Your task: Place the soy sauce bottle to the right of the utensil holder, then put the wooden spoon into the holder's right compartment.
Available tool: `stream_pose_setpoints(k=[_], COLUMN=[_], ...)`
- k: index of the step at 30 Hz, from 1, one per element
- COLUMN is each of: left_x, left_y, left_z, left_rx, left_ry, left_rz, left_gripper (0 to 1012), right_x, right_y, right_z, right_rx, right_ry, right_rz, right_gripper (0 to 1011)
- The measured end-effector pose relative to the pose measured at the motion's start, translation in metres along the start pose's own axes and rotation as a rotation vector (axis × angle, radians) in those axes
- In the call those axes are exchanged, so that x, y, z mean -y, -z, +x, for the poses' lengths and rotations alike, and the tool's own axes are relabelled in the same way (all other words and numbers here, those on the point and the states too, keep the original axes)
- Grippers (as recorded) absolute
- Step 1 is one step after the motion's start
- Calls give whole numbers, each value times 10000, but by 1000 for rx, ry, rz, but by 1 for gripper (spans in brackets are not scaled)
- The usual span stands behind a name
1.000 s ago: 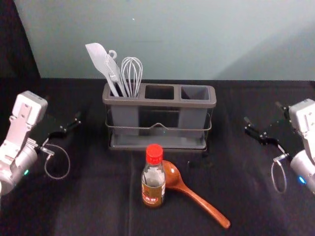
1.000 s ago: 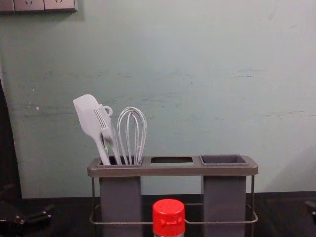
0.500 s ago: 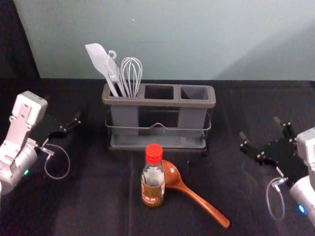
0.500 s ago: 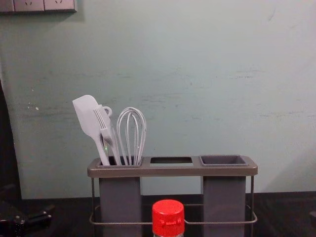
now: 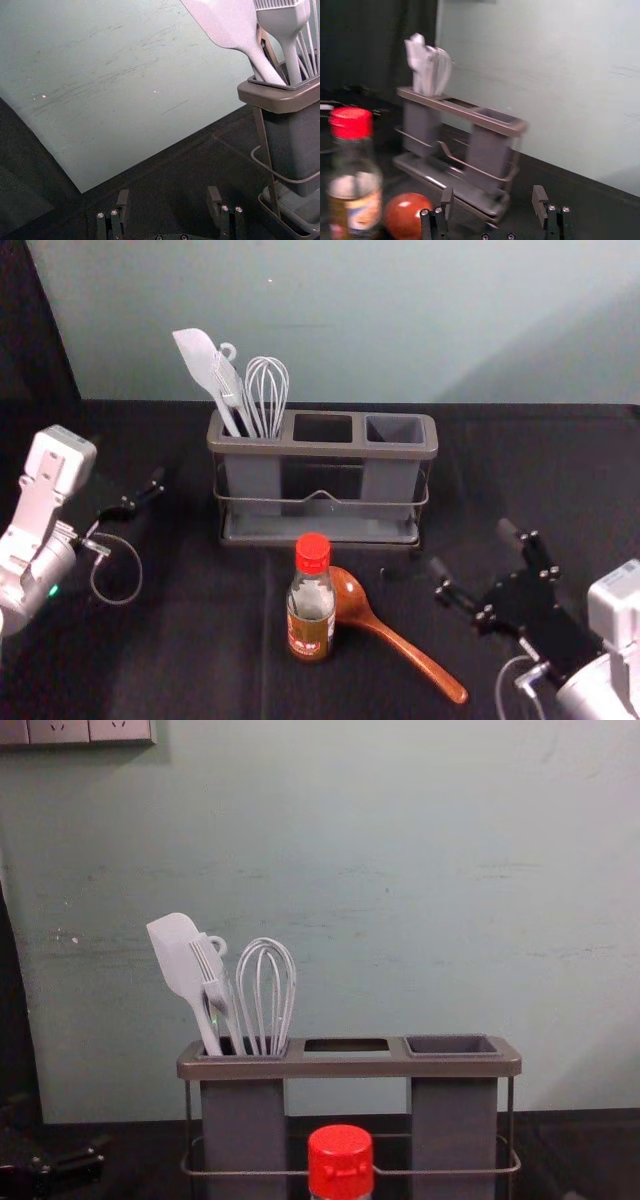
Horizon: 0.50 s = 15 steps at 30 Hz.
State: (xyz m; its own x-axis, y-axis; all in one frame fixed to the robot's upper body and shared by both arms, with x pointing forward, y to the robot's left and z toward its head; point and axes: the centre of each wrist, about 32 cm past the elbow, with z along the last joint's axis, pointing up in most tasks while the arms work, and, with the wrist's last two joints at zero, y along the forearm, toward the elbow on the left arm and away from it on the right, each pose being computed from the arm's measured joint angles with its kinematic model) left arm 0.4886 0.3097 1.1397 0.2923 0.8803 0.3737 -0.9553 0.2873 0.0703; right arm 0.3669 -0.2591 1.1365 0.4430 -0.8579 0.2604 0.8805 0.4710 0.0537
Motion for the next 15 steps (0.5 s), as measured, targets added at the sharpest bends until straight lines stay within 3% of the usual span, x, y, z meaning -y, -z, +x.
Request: stream_pose_setpoints(k=[15], left_x=[0], left_y=[0], left_z=[0], left_rx=[0], left_ry=[0], left_rz=[0], left_gripper=[1000], right_x=[-57], right_y=[-144], right_z=[-302], right_rx=[-126], right_ry=[-191], right_rz=[82], right_gripper=[1004])
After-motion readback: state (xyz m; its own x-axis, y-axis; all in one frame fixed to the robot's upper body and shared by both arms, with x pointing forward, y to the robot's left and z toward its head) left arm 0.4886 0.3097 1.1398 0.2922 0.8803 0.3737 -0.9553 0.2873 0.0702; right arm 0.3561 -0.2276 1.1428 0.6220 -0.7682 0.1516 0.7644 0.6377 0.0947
